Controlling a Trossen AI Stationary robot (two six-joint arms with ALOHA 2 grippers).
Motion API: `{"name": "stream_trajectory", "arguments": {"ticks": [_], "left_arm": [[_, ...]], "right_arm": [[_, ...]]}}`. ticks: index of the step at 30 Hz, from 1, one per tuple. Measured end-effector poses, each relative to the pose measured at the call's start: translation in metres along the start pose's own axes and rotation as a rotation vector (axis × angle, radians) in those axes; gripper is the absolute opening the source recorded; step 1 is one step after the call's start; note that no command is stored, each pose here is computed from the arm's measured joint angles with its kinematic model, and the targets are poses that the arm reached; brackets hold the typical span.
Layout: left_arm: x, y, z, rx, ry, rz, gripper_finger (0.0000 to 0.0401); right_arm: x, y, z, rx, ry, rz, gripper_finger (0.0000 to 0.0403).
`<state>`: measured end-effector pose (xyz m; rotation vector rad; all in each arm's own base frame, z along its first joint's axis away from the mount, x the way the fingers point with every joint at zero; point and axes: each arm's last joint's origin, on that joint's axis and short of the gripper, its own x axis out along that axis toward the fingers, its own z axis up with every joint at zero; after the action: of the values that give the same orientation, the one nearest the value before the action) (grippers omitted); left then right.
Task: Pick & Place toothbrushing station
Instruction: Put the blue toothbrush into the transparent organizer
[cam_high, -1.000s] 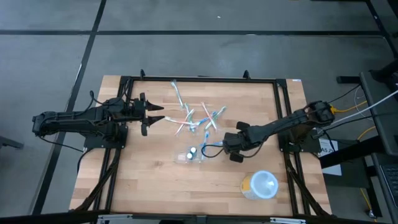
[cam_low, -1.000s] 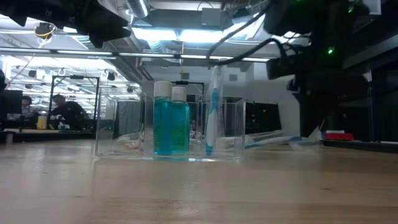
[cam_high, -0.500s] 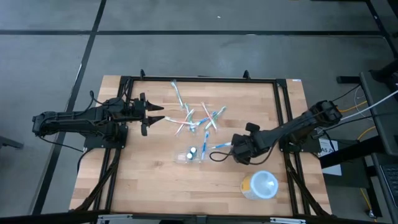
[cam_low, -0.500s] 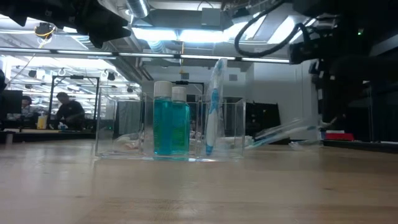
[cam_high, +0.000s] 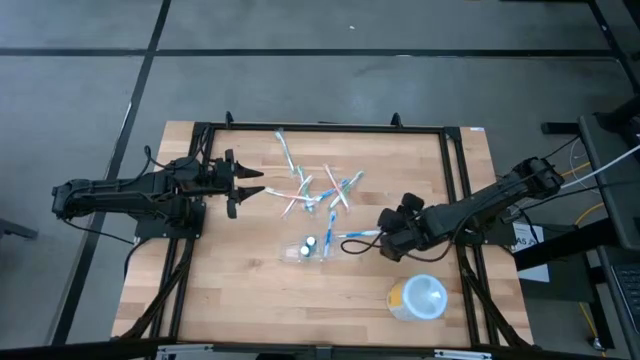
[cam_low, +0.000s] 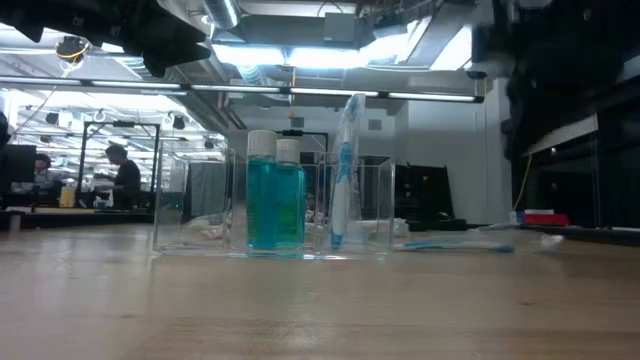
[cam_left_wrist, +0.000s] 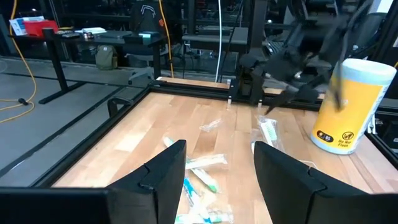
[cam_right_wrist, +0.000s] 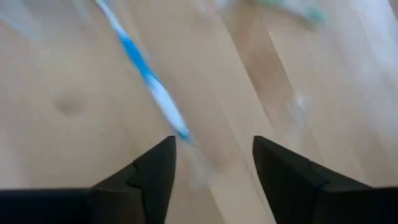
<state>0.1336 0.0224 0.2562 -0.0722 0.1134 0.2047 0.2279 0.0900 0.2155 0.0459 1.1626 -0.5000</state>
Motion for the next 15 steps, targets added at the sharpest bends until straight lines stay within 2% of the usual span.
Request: {"name": "stream_trajectory", "arguments": {"ticks": [3,6,15], "left_arm": [[0.000,0.000,0.000,0.000,0.000,-0.001,0.0184],[0.000,0.000,0.000,0.000,0.000,-0.001,0.0184],[0.000,0.000,0.000,-0.003,0.000,-0.004,0.0184]], "right_arm": [[-0.007,0.003,0.007,-0.005,-0.092,0.081,0.0228],[-0.008,0.003,0.010,-0.016,-0.107,0.107,0.0218],[0.013,-0.012,0.011,0.013,0.051,0.168,0.0146]]}}
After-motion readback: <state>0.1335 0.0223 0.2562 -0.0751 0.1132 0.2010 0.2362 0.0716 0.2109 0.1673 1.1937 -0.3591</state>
